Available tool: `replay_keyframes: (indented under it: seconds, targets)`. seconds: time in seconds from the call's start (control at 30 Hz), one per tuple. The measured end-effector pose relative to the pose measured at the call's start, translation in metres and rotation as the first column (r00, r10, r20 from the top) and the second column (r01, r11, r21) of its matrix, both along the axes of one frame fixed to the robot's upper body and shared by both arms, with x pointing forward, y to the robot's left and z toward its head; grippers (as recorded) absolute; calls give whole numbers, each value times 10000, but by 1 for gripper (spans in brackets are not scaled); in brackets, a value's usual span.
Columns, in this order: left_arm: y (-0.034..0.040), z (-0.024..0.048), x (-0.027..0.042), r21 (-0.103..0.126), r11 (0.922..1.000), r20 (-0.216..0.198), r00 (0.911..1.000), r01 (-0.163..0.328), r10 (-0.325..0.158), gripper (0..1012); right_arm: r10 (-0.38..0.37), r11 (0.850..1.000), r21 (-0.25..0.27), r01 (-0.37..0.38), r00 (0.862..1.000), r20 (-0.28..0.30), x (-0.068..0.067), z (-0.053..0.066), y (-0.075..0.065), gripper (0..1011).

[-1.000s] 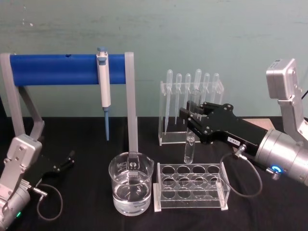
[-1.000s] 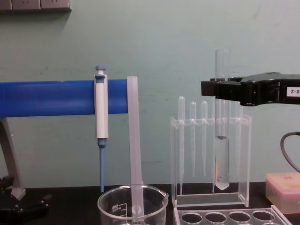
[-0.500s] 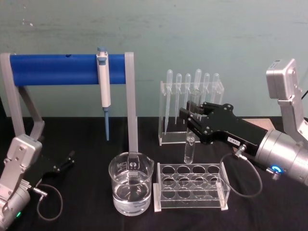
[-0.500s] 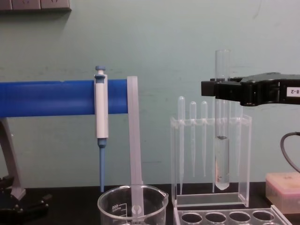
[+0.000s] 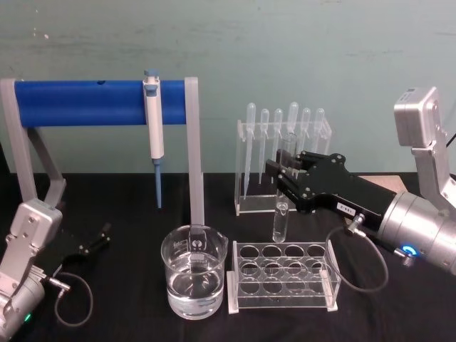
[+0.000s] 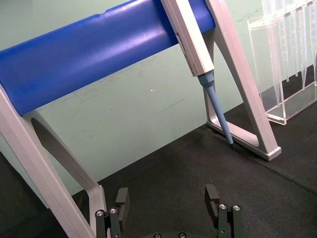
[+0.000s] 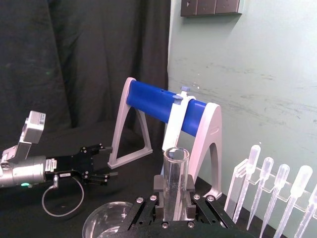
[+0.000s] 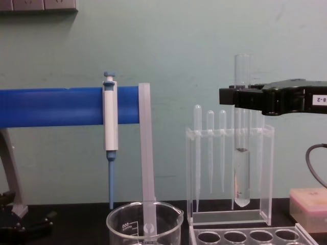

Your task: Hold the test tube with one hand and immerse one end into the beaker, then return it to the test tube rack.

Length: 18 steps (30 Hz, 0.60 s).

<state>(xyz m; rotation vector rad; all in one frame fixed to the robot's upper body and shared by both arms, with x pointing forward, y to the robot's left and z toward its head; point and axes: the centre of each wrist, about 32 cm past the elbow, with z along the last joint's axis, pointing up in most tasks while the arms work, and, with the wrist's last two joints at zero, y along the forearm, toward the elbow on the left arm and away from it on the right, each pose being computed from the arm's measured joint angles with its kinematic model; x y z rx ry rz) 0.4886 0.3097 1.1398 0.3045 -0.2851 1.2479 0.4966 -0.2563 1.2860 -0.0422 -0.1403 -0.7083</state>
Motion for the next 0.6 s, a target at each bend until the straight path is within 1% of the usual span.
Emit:
replay_keyframes:
  seconds: [0.6]
  targets:
    - [0, 0, 0, 0, 10000, 0, 10000, 0, 0, 1000, 0, 10000, 0, 0, 10000, 0, 0, 0, 0, 227]
